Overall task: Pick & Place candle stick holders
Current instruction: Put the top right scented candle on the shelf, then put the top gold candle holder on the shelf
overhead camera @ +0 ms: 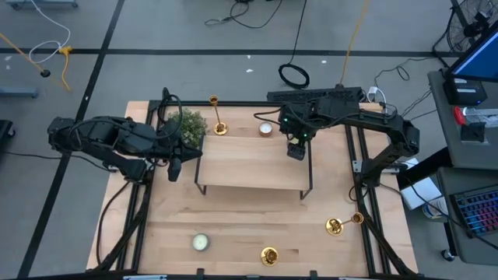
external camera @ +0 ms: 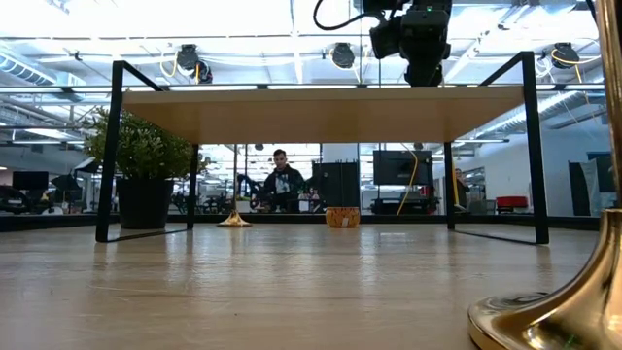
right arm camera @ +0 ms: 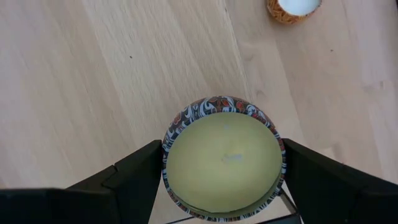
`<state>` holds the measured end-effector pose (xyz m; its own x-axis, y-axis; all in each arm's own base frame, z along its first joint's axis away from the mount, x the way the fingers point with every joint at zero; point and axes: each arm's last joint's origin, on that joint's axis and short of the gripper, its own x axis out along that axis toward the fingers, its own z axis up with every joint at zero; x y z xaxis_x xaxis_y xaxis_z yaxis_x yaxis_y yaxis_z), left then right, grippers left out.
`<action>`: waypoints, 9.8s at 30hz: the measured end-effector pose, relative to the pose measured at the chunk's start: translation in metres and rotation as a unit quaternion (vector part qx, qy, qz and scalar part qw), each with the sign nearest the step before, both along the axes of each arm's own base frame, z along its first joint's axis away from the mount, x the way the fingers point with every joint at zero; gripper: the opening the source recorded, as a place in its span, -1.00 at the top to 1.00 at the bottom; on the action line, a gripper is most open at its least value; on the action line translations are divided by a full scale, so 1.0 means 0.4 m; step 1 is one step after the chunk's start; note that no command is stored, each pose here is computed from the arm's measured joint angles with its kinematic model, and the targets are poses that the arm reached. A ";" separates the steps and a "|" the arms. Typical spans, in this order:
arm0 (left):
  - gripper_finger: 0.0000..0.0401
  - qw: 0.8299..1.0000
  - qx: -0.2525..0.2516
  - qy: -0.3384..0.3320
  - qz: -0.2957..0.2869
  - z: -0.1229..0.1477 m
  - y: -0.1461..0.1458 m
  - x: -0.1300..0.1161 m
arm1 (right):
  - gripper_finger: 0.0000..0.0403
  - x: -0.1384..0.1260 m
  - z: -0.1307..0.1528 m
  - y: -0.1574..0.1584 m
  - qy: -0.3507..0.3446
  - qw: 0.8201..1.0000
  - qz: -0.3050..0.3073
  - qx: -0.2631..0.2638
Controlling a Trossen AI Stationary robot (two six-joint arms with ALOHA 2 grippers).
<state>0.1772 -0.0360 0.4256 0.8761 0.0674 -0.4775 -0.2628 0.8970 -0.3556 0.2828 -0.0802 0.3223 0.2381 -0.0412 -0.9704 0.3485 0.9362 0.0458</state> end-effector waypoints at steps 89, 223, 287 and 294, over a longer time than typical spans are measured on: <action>0.96 1.000 0.002 0.010 0.005 -0.004 0.001 -0.002 | -0.70 0.003 0.027 0.001 -0.011 0.998 -0.055 0.013; 0.99 0.930 0.025 -0.155 0.332 -0.234 0.356 -0.065 | 0.98 -0.205 0.248 0.194 -0.552 0.833 0.012 -0.027; 0.91 0.960 0.062 0.021 0.271 -0.327 0.427 -0.059 | 0.98 -0.209 0.232 0.195 -0.523 0.852 0.014 -0.024; 0.85 0.973 0.071 0.020 0.220 -0.327 0.414 -0.048 | 0.98 -0.209 0.232 0.194 -0.523 0.852 0.012 -0.026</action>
